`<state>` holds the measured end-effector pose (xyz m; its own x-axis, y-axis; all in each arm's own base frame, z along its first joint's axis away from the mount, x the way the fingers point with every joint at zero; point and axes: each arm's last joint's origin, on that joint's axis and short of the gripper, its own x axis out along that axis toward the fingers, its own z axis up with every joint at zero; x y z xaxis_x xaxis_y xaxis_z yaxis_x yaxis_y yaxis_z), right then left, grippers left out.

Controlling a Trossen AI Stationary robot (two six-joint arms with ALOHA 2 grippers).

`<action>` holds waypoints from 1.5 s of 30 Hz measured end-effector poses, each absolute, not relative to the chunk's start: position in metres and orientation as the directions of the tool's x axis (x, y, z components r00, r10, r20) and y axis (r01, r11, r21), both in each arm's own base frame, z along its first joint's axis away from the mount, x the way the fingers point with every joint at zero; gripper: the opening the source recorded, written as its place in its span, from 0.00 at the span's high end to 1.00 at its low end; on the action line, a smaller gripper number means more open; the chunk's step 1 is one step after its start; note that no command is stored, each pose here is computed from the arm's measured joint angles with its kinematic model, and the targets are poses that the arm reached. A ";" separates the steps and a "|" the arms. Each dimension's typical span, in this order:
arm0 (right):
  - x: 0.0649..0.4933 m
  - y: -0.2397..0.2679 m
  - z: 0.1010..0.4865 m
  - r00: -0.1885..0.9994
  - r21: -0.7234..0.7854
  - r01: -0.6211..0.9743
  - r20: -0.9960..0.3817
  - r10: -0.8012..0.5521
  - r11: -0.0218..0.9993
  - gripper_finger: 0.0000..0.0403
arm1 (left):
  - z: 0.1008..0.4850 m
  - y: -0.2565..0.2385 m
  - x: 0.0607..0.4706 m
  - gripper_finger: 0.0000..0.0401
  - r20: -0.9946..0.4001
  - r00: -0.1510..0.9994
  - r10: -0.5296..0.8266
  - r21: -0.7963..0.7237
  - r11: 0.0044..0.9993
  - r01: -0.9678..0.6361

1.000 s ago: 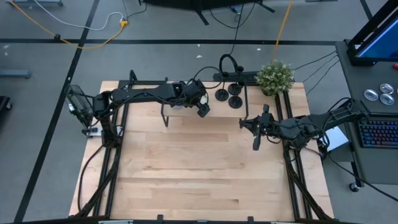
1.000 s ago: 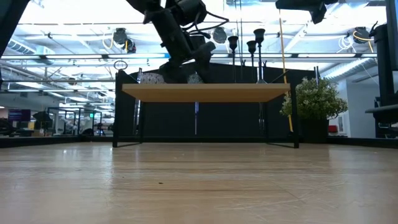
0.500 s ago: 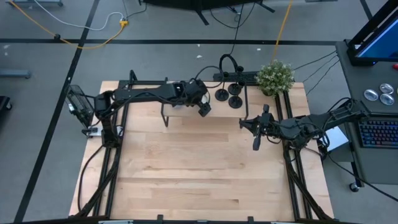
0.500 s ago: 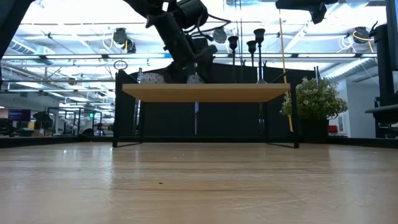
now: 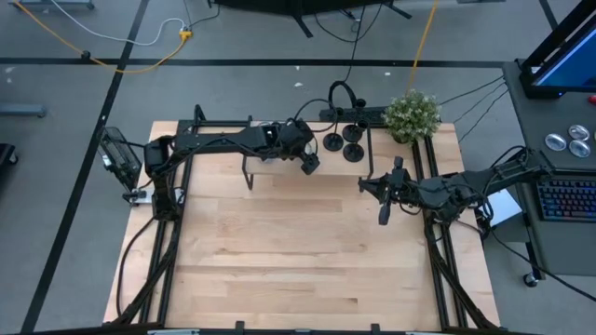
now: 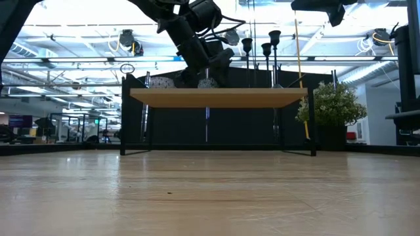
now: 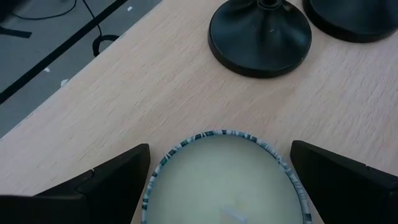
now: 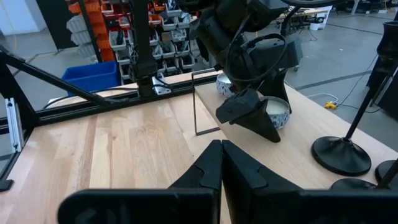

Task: Pick & Place candle stick holders
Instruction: Put the blue patterned scented candle on the shelf

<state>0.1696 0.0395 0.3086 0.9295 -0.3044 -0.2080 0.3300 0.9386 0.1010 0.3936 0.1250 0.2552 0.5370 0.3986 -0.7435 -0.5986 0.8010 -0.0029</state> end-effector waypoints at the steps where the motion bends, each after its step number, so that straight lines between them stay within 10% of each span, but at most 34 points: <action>1: 0.170 0.040 0.309 0.930 0.101 0.330 -0.208 -0.304 0.939 1.00 | 0.255 0.125 0.393 0.01 -0.745 0.535 0.398 -0.002 0.801 -0.599; 10: 0.170 0.040 0.309 0.930 0.101 0.330 -0.207 -0.305 0.939 1.00 | 0.253 0.124 0.391 0.03 -0.769 0.504 0.393 0.014 0.800 -0.600; 20: 0.170 0.040 0.309 0.930 0.101 0.330 -0.207 -0.304 0.939 1.00 | 0.253 0.124 0.390 0.27 -0.773 0.502 0.388 0.014 0.801 -0.598; 45: 0.170 0.040 0.309 0.929 0.093 0.329 -0.208 -0.305 0.940 1.00 | 0.267 0.124 0.381 0.25 -0.752 0.495 0.435 0.049 0.786 -0.616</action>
